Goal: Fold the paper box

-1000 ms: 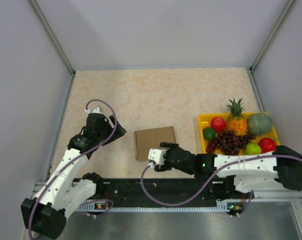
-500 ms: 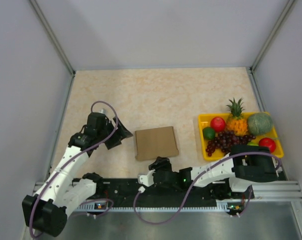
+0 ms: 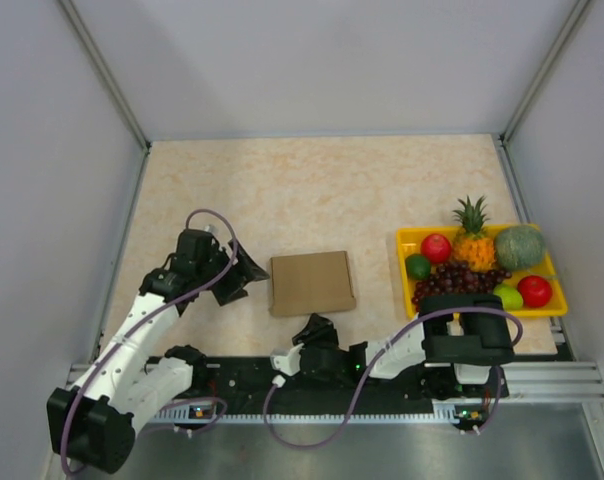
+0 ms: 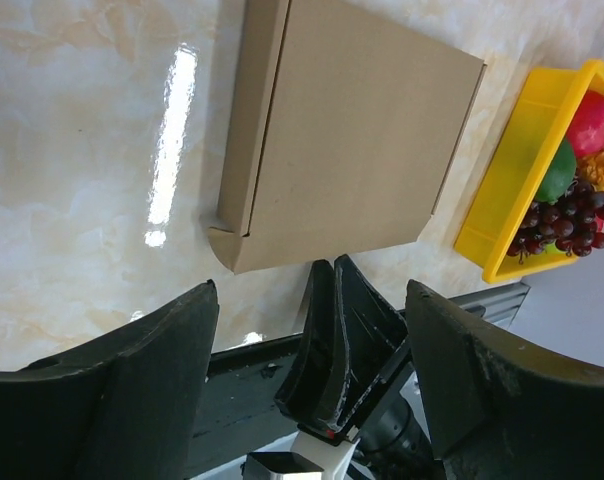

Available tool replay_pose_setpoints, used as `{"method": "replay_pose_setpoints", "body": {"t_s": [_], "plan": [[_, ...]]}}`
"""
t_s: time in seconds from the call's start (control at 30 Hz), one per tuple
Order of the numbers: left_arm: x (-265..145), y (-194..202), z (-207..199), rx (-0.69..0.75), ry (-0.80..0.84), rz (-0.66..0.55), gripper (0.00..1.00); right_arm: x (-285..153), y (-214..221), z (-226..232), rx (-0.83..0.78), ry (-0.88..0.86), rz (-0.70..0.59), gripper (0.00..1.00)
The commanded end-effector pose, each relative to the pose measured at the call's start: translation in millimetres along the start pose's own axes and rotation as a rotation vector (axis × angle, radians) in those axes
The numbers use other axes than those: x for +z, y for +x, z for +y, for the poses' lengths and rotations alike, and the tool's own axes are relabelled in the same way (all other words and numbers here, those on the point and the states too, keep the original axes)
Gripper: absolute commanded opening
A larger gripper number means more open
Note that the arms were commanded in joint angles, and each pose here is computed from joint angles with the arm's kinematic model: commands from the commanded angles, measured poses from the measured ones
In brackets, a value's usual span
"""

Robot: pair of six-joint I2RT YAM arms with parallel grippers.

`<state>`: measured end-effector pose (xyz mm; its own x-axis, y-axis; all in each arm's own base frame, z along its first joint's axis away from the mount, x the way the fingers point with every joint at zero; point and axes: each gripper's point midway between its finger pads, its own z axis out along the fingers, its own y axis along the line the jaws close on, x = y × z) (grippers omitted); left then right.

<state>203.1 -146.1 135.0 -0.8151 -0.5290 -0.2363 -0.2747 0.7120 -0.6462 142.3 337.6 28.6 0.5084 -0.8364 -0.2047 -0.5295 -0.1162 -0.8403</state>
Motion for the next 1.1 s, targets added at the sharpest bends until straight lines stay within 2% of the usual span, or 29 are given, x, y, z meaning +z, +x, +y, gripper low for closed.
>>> {"method": "replay_pose_setpoints", "body": {"t_s": [0.0, 0.13, 0.37, 0.53, 0.8, 1.0, 1.07], "plan": [[6.3, 4.6, -6.6, -0.019, 0.058, 0.030, 0.80, 4.8, -10.1, -10.9, -0.003, 0.080, -0.012, 0.32], [14.3, 10.2, -1.6, -0.039, 0.067, 0.049, 0.80, 6.8, -11.0, -18.4, 0.013, 0.107, -0.009, 0.24], [26.5, 12.2, 5.8, -0.052, 0.061, 0.058, 0.80, 5.6, -13.7, -37.6, 0.018, 0.145, -0.007, 0.00], [33.4, 11.7, 11.1, -0.056, 0.043, 0.060, 0.79, 4.3, -11.3, -46.3, 0.043, 0.145, -0.016, 0.00], [45.9, 26.7, 10.2, -0.052, 0.062, 0.186, 0.79, -6.5, -13.0, -65.6, 0.136, 0.131, -0.058, 0.00], [43.3, 19.3, 14.2, -0.038, 0.042, 0.126, 0.80, -3.4, -7.9, -59.8, 0.169, 0.110, -0.061, 0.00], [43.9, 21.1, 16.6, -0.043, 0.032, 0.134, 0.80, -4.0, -7.3, -58.5, 0.209, 0.081, -0.093, 0.30]]}}
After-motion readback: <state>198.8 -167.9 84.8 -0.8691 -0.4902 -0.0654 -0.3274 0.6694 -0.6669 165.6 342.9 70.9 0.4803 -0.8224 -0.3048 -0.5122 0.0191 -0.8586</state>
